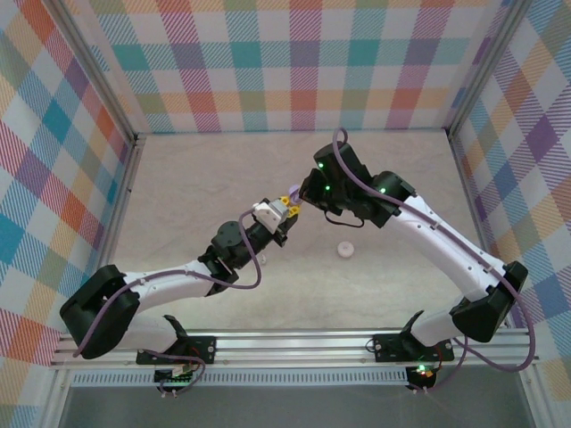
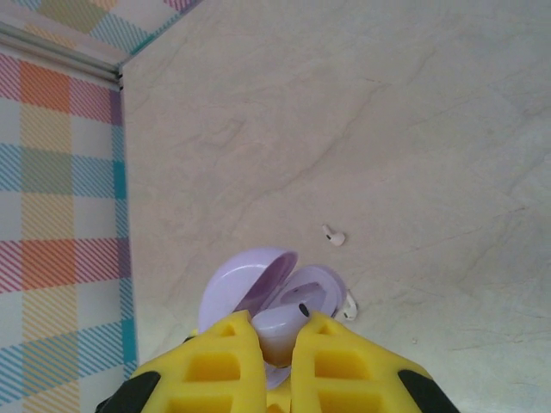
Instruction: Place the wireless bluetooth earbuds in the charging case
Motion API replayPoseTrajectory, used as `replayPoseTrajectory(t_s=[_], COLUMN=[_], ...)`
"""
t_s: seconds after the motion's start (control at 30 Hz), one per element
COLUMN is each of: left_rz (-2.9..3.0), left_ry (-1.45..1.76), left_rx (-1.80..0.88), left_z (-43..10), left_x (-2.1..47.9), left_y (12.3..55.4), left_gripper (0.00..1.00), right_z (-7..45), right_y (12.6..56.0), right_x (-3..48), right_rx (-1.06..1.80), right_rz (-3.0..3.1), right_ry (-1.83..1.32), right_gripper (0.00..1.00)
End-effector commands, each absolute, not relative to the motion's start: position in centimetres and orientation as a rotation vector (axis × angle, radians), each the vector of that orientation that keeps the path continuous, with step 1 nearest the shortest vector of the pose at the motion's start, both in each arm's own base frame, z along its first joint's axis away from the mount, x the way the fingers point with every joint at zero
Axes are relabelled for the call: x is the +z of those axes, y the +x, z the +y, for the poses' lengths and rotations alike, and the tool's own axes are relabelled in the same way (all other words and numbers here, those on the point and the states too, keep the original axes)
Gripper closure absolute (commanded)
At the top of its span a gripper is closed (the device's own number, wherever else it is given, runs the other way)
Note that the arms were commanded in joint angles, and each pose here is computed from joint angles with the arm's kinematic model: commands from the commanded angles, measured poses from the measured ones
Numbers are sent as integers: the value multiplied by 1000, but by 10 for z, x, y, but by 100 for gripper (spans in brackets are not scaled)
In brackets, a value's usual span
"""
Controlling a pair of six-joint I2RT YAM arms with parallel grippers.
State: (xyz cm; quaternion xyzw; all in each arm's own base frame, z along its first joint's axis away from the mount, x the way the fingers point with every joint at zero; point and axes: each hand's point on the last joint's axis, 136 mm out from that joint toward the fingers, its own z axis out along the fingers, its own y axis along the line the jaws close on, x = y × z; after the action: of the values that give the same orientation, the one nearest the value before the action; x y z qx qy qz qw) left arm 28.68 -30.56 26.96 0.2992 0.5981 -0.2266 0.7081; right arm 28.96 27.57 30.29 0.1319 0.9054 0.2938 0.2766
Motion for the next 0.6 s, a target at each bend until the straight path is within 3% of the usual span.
replayPoseTrajectory(t_s=[0.0, 0.57], left_rz=[1224, 1226], left_ry=[616, 661], left_rx=[-520, -560], left_z=[-309, -316], left_x=[304, 303], left_y=[284, 279], left_gripper=[100, 100], right_z=[278, 275], right_y=[300, 291], right_x=[311, 307], right_rx=[794, 769], right_rz=[2394, 2451], right_ry=[378, 315], right_gripper=[93, 92])
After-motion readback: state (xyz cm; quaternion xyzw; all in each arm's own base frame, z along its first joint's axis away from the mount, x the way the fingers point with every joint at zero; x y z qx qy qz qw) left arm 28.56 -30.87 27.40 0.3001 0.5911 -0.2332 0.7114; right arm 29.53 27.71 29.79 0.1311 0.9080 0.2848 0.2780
